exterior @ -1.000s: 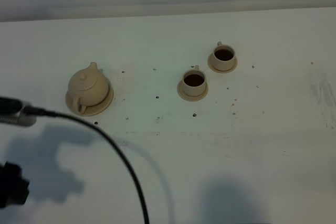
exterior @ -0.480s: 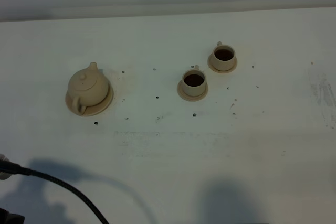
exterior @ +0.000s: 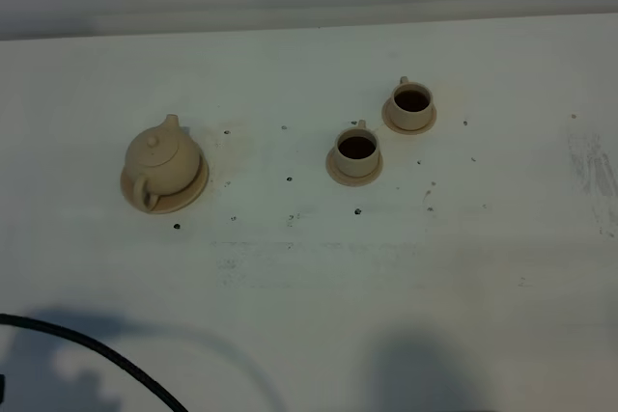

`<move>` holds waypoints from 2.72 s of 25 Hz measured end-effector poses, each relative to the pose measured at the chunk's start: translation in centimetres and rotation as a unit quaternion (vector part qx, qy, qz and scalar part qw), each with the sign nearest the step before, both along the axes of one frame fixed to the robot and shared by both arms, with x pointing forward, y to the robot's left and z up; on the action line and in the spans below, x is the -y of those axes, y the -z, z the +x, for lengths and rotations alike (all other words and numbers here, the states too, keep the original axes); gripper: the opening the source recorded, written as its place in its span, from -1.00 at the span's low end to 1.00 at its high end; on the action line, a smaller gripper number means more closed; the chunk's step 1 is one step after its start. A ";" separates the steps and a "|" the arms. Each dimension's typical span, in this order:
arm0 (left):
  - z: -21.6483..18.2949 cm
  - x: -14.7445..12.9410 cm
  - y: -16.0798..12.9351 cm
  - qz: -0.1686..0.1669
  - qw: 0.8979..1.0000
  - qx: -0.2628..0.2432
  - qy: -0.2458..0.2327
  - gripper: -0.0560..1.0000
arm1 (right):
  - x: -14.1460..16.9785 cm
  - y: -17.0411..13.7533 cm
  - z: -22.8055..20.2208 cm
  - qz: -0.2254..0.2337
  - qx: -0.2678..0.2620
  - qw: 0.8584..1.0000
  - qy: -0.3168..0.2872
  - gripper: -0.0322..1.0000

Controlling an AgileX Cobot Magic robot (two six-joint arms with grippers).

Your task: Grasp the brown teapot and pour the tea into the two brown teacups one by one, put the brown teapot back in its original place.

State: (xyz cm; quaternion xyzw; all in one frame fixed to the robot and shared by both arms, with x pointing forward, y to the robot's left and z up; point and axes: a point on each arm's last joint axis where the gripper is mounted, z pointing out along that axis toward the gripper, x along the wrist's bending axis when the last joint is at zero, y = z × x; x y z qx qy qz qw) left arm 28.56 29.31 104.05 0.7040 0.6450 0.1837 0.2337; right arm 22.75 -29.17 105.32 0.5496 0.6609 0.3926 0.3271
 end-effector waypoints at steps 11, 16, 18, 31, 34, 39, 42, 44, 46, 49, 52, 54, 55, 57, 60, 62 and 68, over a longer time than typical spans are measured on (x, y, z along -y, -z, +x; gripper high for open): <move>-4.3 -0.1 -0.7 0.000 0.989 0.143 -0.028 0.25 | 0.0 0.0 0.0 0.000 0.000 1.000 0.000 -0.51; -5.8 0.0 -0.5 0.001 0.981 0.194 -0.028 0.25 | 0.0 0.0 0.0 0.000 0.000 1.000 0.000 -0.51; -5.9 0.0 -0.5 0.001 0.980 0.196 -0.028 0.25 | 0.0 0.0 0.0 0.000 0.000 1.000 0.000 -0.51; -5.9 -0.1 -0.5 -0.006 0.981 0.195 -0.011 0.25 | 0.0 0.0 0.0 0.000 0.000 1.000 0.000 -0.51; -5.9 -0.1 -0.5 -0.008 0.981 0.195 -0.015 0.25 | 0.0 0.0 0.0 0.000 0.000 1.000 0.000 -0.51; -5.9 -0.1 -0.5 -0.008 0.981 0.195 -0.015 0.25 | 0.0 0.0 0.0 0.000 0.000 1.000 0.000 -0.51; -5.9 -0.1 -0.5 -0.008 0.981 0.195 -0.015 0.25 | 0.0 0.0 0.0 0.000 0.000 1.000 0.000 -0.51; -5.9 -0.1 -0.5 -0.008 0.981 0.195 -0.015 0.25 | 0.0 0.0 0.0 0.000 0.000 1.000 0.000 -0.51; -5.9 -0.1 -0.5 -0.008 0.981 0.195 -0.015 0.25 | 0.0 0.0 0.0 0.000 0.000 1.000 0.000 -0.51; -5.9 -0.1 -0.5 -0.009 0.981 0.195 -0.016 0.25 | 0.0 0.0 0.0 0.000 0.000 1.000 0.000 -0.51; -5.9 -0.1 -0.5 -0.009 0.981 0.195 -0.016 0.25 | 0.0 0.0 0.0 0.000 0.000 1.000 0.000 -0.51; -5.9 -0.1 -0.5 -0.009 0.981 0.195 -0.016 0.25 | 0.0 0.0 0.0 0.000 0.000 1.000 0.000 -0.51; -5.9 -0.1 -0.5 -0.009 0.981 0.195 -0.016 0.25 | 0.0 0.0 0.0 0.000 0.000 1.000 0.000 -0.51; -5.9 -0.1 -0.5 -0.009 0.981 0.195 -0.016 0.25 | 0.0 0.0 0.0 0.000 0.000 1.000 0.000 -0.51; -5.9 -0.1 -0.5 -0.010 0.981 0.195 -0.017 0.25 | 0.0 0.0 0.0 0.000 0.000 1.000 0.000 -0.51; -5.9 -0.1 -0.5 -0.010 0.981 0.195 -0.017 0.25 | 0.0 0.0 0.0 0.000 0.000 1.000 0.000 -0.51; -5.9 -0.1 -0.5 -0.010 0.981 0.195 -0.016 0.25 | 0.0 0.0 0.0 0.000 0.000 1.000 0.000 -0.51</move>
